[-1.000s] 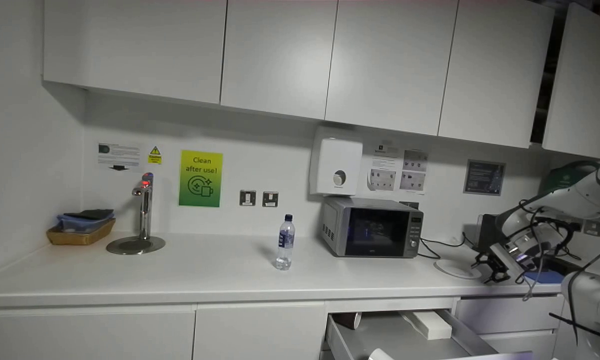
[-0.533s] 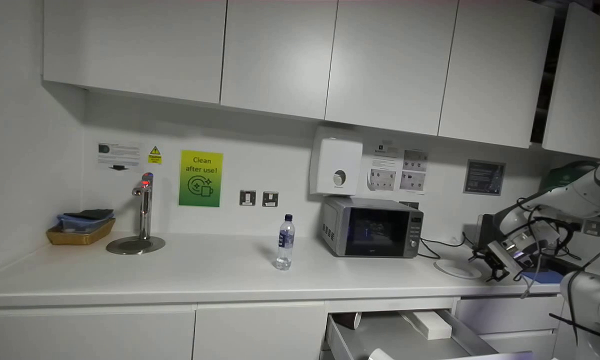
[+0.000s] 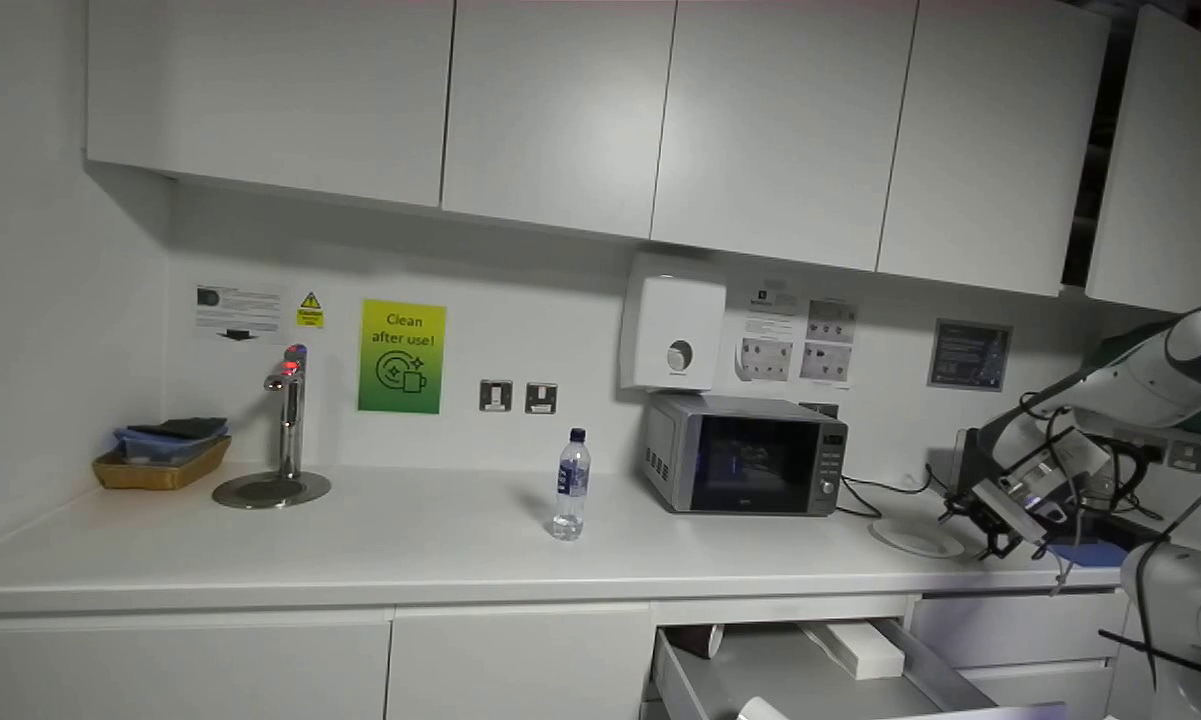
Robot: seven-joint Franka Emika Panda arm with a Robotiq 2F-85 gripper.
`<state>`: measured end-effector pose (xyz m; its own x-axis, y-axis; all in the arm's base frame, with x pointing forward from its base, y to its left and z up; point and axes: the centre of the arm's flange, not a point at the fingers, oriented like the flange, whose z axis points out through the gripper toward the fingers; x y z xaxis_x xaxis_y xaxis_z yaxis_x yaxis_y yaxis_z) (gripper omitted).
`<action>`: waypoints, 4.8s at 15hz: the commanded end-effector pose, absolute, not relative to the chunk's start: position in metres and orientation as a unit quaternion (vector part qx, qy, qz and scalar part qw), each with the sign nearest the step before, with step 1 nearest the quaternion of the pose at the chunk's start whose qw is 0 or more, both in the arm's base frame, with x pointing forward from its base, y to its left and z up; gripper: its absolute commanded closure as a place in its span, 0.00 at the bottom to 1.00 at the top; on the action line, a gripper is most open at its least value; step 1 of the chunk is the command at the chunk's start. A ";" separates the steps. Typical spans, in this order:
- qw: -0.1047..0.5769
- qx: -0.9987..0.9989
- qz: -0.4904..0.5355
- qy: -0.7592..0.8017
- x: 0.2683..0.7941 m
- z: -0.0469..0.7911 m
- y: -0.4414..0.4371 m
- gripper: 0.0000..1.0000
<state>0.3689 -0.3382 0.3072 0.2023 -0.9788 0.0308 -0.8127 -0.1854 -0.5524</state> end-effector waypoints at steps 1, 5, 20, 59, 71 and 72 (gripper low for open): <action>0.173 -0.760 -0.179 0.601 0.373 0.329 -0.331 0.00; 0.149 -0.775 -0.177 0.588 0.376 0.343 -0.321 0.00; 0.057 -0.869 -0.225 0.437 0.412 0.390 -0.270 0.00; -0.041 -0.926 -0.359 0.113 0.483 0.357 -0.178 0.00; -0.083 -0.924 -0.358 0.104 0.509 0.331 -0.188 0.27; -0.085 -0.924 -0.357 0.105 0.512 0.330 -0.189 0.31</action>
<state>0.4983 -0.1656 0.3554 0.7452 -0.1463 0.6505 -0.2444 -0.9677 0.0623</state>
